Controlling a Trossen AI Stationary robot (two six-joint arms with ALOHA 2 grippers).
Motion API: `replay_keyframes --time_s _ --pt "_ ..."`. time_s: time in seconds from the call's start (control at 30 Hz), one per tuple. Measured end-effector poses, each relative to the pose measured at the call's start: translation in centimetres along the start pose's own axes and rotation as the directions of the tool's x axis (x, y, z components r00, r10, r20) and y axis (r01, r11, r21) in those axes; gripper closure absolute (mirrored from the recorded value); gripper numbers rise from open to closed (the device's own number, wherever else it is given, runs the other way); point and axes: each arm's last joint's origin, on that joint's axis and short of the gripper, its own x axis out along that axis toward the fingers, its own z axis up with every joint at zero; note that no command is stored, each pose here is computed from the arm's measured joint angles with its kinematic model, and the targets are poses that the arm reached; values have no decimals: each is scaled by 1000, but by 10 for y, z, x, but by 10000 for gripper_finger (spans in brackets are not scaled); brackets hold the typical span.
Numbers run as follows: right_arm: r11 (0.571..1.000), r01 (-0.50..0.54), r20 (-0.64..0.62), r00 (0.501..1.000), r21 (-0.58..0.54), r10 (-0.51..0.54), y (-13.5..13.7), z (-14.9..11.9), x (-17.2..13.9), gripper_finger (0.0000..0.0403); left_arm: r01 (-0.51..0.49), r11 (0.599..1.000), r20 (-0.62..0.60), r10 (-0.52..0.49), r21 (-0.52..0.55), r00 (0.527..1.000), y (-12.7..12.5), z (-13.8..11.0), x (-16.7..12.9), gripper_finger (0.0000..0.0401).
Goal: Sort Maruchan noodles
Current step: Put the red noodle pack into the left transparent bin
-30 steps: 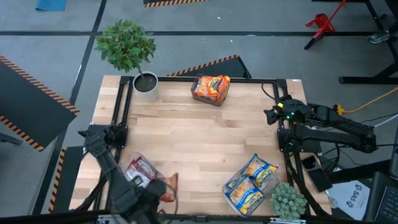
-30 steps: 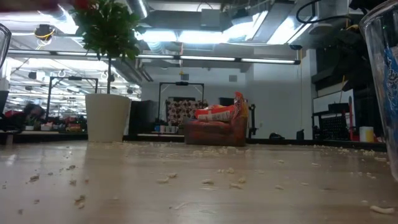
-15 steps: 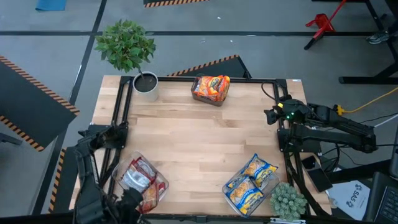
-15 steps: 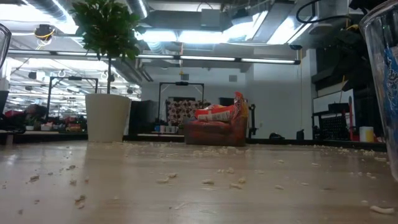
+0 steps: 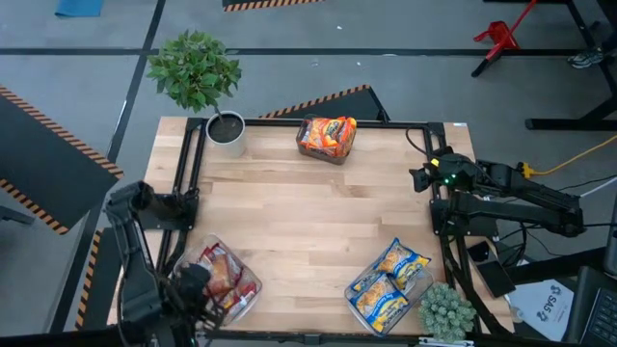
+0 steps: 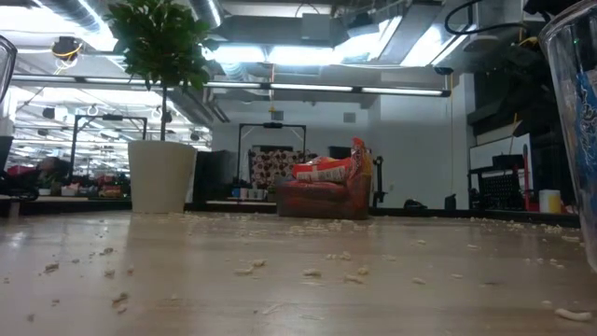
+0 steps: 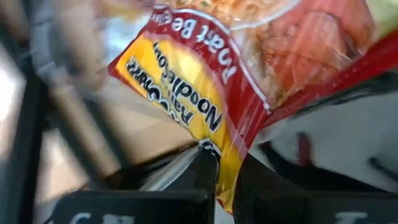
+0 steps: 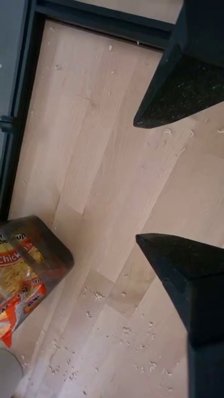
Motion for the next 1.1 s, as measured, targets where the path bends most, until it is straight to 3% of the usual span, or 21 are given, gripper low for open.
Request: replay_keyframes --time_s 0.17,0.6,0.9,1.1 --pt "1000 0 -1 1000 0 0 0 0 0 123 -100 995 -24 99 -25 995 21 8 9 389" --pt "1000 1 -1 1000 -1 -1 0 0 0 123 -229 971 100 236 -74 967 26 20 62 386" --pt "1000 1 -1 1000 -1 -1 0 0 0 123 -193 981 60 193 -18 979 20 20 85 380" --pt "1000 -1 -3 1000 -5 1 0 0 0 123 -131 988 44 128 77 991 16 17 91 334"
